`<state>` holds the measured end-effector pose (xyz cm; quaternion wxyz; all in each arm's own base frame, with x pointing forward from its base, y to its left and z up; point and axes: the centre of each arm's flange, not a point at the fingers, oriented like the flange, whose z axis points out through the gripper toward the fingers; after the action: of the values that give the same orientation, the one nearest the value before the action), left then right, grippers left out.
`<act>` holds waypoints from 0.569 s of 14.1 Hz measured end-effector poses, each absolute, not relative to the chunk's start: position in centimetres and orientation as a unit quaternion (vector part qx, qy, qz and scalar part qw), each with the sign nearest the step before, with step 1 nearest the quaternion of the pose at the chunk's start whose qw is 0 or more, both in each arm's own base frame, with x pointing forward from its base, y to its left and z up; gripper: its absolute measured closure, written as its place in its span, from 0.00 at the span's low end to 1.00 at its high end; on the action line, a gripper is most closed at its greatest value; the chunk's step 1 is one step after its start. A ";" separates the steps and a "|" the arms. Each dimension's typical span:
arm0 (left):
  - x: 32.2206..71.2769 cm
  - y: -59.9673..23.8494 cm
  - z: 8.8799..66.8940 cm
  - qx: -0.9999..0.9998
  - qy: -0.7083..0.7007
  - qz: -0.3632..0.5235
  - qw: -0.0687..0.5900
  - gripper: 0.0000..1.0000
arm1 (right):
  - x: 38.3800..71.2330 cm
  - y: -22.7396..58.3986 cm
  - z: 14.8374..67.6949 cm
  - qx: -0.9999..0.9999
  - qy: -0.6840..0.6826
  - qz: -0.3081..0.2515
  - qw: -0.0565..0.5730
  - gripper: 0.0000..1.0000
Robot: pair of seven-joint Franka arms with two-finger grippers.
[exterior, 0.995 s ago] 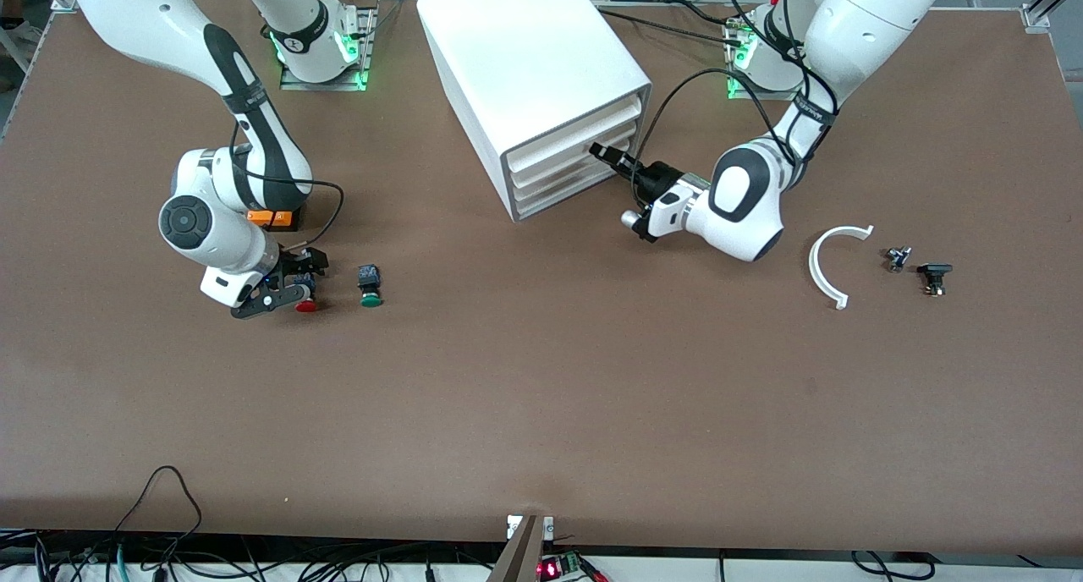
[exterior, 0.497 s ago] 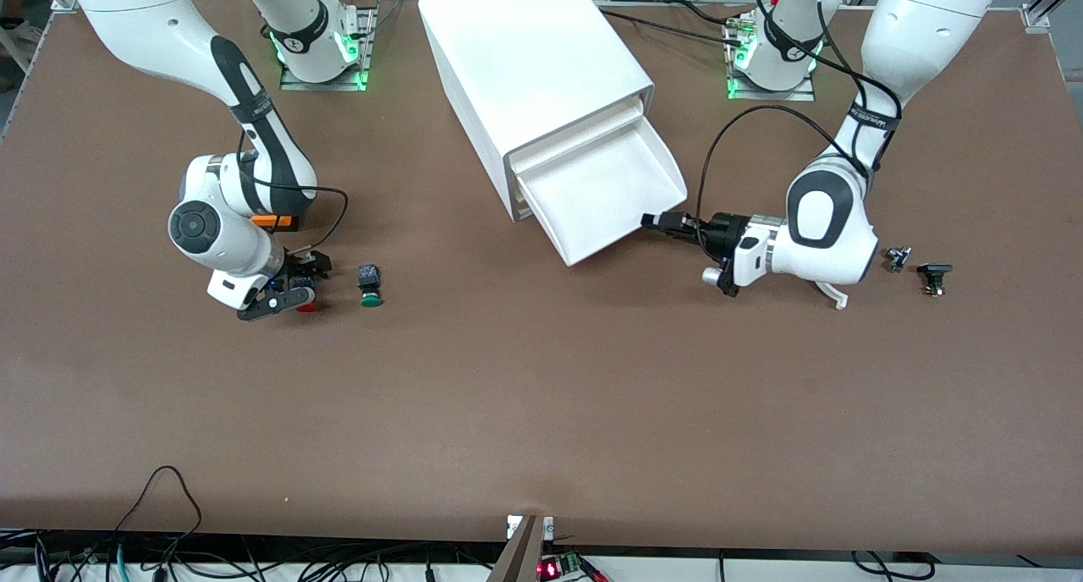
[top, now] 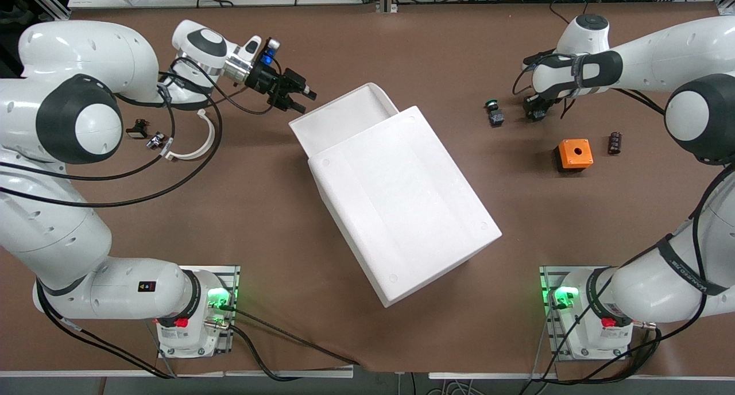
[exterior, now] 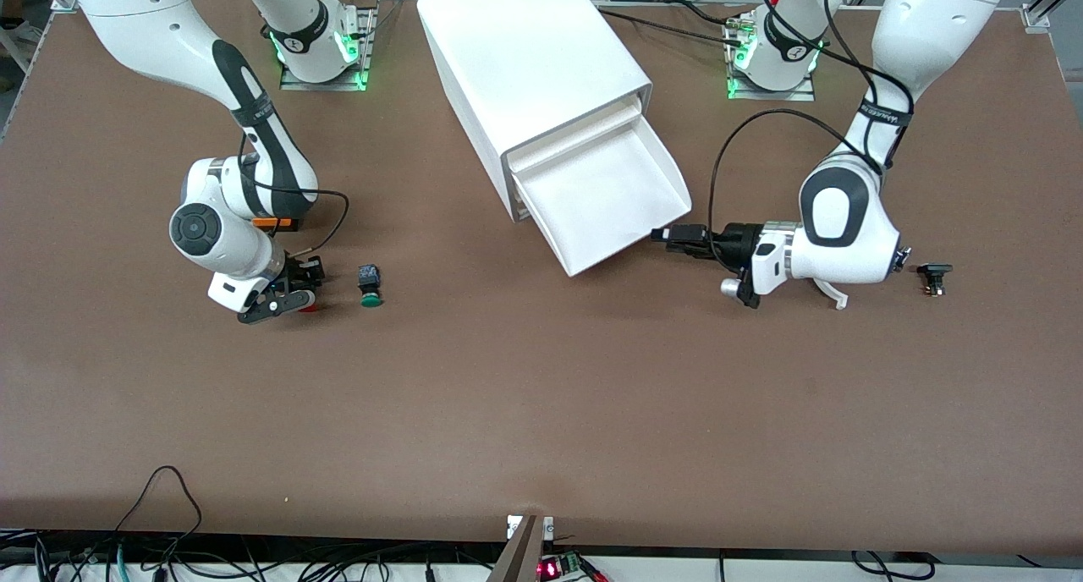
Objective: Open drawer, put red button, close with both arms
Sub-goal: 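Grasp the red button with the right gripper while the left gripper withdraws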
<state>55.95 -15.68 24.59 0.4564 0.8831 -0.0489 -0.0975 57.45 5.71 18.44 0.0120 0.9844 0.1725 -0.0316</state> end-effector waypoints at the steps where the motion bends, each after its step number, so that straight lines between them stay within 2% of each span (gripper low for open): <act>1: 56.6 -15.0 25.9 0.897 -0.064 -0.075 0.432 0.04 | 57.9 5.9 18.9 0.984 0.174 -0.026 0.012 0.59; 2: 57.3 -14.2 27.5 0.909 -0.071 -0.047 0.409 0.00 | 58.3 6.1 19.3 0.984 0.175 -0.021 0.011 0.59; 5: 59.2 -10.6 32.5 0.924 -0.055 0.034 0.376 0.00 | 59.5 6.9 20.8 0.984 0.180 -0.013 0.010 0.59; 8: 60.0 -7.4 35.2 0.929 -0.033 0.081 0.361 0.00 | 61.6 7.4 25.1 0.983 0.181 -0.007 0.009 0.59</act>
<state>59.98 -7.41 35.21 0.3606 0.9286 -0.0332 0.0810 61.58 7.41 25.11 0.0089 0.9834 0.1810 -0.0066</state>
